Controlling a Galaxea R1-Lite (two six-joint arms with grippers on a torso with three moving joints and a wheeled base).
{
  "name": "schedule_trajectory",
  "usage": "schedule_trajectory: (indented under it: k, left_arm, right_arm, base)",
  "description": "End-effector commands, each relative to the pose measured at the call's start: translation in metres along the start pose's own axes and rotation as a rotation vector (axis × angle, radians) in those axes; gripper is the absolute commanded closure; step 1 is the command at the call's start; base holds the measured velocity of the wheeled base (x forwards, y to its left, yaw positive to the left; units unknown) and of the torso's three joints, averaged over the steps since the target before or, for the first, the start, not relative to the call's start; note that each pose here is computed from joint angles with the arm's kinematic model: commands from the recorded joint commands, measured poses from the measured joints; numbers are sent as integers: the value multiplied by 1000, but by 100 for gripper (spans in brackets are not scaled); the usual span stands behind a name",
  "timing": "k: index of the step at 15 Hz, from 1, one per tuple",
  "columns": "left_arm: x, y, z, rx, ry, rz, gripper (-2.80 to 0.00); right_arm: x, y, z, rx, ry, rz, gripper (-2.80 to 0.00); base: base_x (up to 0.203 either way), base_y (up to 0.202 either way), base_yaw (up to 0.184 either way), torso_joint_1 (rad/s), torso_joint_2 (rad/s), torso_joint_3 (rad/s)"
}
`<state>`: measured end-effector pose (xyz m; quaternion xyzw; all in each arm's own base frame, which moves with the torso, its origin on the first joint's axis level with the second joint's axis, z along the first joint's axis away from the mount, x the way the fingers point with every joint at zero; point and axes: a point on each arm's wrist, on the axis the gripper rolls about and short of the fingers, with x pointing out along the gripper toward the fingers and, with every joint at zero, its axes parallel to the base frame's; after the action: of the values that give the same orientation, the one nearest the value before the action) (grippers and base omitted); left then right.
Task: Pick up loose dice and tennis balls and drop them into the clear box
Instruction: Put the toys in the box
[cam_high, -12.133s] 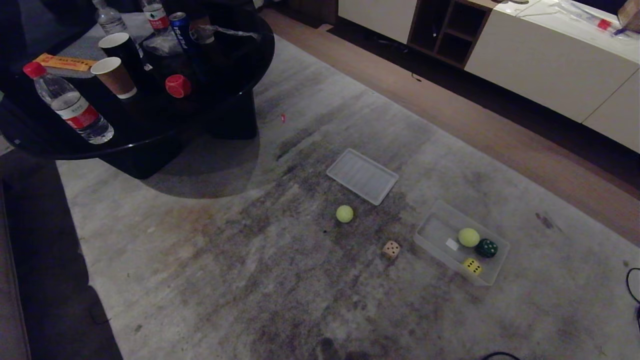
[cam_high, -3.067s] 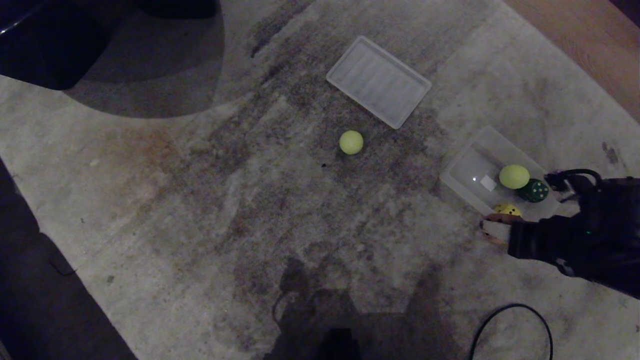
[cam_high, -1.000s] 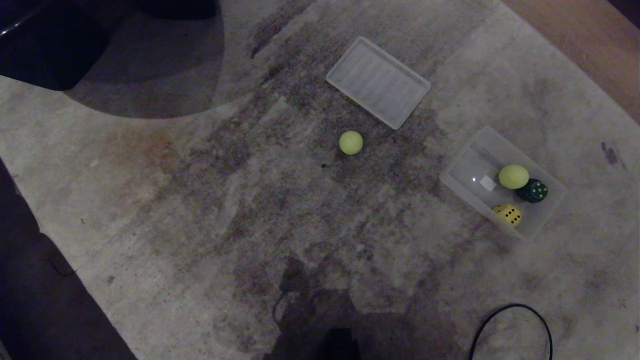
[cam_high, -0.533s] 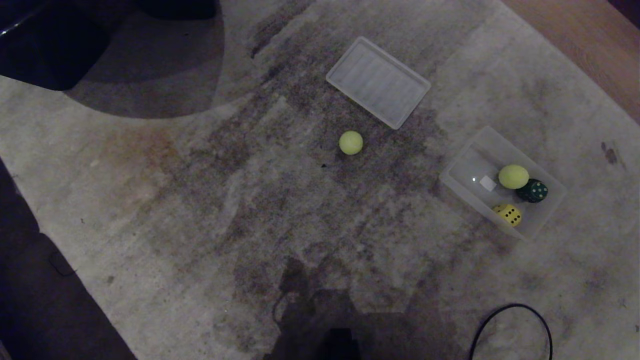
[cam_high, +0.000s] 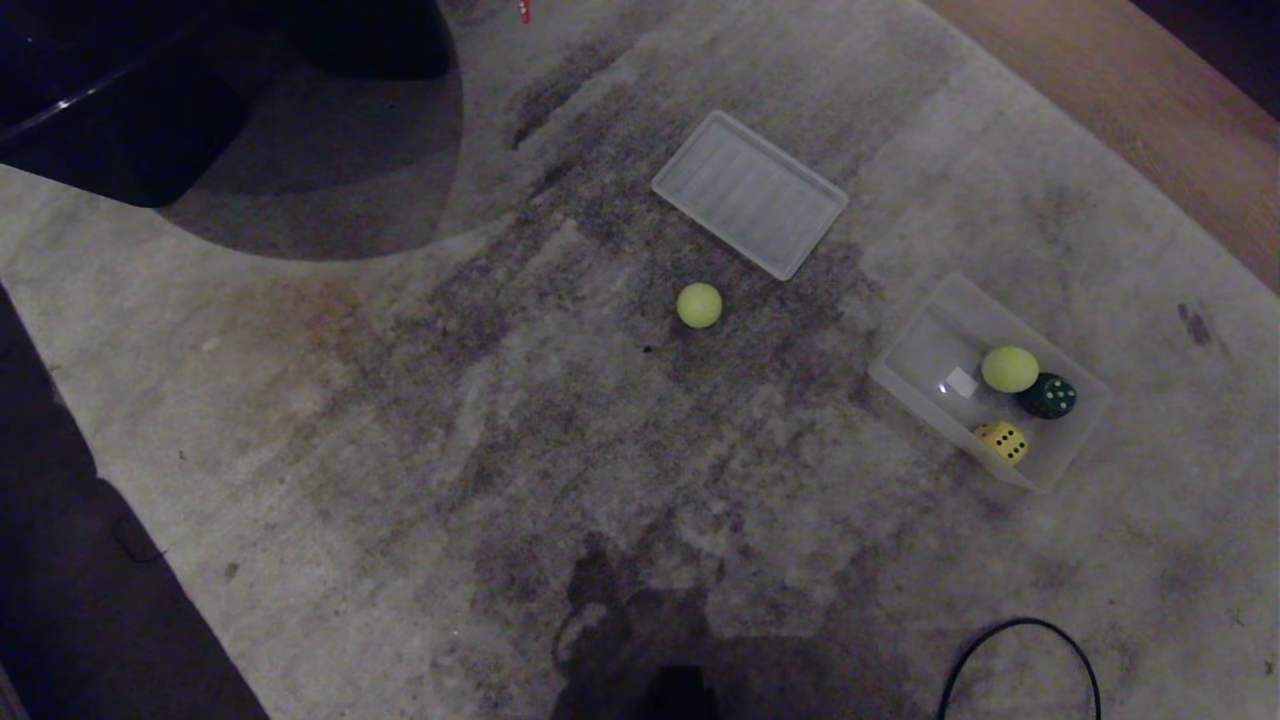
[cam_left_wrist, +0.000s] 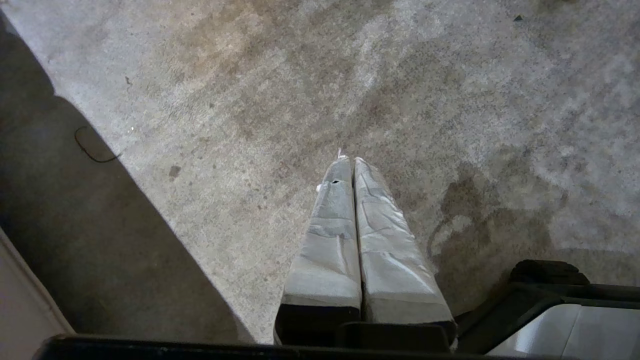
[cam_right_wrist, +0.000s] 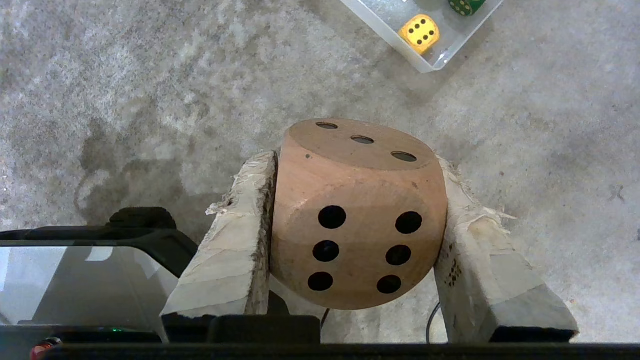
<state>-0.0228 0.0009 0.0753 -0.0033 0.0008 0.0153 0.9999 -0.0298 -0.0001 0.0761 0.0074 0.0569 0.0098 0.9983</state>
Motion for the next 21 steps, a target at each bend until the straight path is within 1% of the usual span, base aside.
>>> schedule_trajectory:
  k: [1, 5, 14, 21]
  left_arm:
    - [0, 0, 0, 0, 1, -1, 0]
    - [0, 0, 0, -1, 1, 0, 0]
    - [0, 0, 0, -3, 3, 0, 0]
    - [0, 0, 0, -1, 3, 0, 0]
  right_arm:
    - [0, 0, 0, 0, 5, 1, 0]
    - [0, 0, 0, 0, 4, 1, 0]
    - [0, 0, 0, 0, 5, 1, 0]
    - [0, 0, 0, 2, 6, 1, 0]
  base:
    - [0, 0, 0, -3, 2, 27]
    - [14, 0, 0, 2, 1, 1]
    - [169, 0, 2, 2, 0, 1]
    - [0, 0, 0, 0, 0, 0]
